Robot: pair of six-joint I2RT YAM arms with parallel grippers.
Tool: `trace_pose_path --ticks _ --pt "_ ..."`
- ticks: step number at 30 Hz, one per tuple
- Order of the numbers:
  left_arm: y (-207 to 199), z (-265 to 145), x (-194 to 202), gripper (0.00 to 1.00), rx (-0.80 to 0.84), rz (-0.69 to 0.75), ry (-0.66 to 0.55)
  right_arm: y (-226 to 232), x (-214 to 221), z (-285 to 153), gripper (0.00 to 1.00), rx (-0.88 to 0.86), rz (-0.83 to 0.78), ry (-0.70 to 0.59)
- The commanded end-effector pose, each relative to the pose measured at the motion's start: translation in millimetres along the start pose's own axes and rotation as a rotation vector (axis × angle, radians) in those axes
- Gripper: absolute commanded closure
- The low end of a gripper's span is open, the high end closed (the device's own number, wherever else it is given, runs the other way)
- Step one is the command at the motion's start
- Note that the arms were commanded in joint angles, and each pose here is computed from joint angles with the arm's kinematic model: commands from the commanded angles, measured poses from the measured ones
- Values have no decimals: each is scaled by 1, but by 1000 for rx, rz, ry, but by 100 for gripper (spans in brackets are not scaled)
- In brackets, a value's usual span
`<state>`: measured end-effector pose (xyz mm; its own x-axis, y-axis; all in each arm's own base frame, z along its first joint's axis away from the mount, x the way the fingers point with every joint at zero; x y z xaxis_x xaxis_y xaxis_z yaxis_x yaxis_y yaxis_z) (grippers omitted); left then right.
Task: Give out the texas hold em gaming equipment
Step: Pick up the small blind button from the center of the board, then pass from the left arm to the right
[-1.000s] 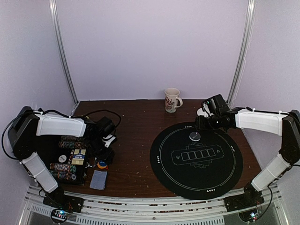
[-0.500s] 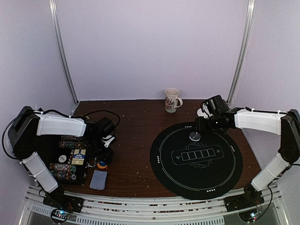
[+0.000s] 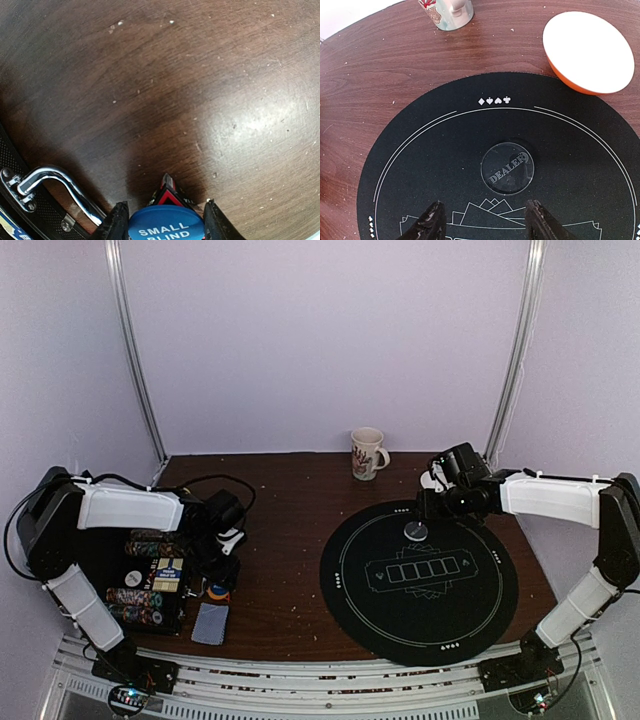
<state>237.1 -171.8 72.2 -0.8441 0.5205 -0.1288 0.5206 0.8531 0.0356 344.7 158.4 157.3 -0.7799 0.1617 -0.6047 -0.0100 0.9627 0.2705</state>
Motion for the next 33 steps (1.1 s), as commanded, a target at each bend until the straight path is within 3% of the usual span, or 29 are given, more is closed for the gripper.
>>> trace_pose_path --ticks 1,17,22,27,33 --pt "0 -6 -4 58 22 -9 -28 1 -6 -7 44 22 -15 -13" --pt "0 -28 -24 59 17 12 -119 15 -9 -14 45 -71 39 -13" --pt "-6 -42 -38 60 20 47 -179 54 -2 -10 45 -241 62 21" --pt "-17 -65 -59 59 17 116 -262 122 -2 -8 46 -479 67 57" --pt "-30 -87 -76 60 10 217 -341 193 5 11 50 -724 117 179"
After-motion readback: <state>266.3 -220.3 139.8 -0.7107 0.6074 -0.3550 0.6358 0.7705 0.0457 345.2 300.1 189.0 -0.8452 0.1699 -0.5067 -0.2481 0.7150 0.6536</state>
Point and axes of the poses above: each gripper's point midway between its finger pads, its own z axis out along the fingers, its own y axis along the line the jaws close on, x = y × z, the point moved 5 cm from there along -z, back along the fingers, and after that the axes turned 7 degrees about z, right-handed, at the moved point
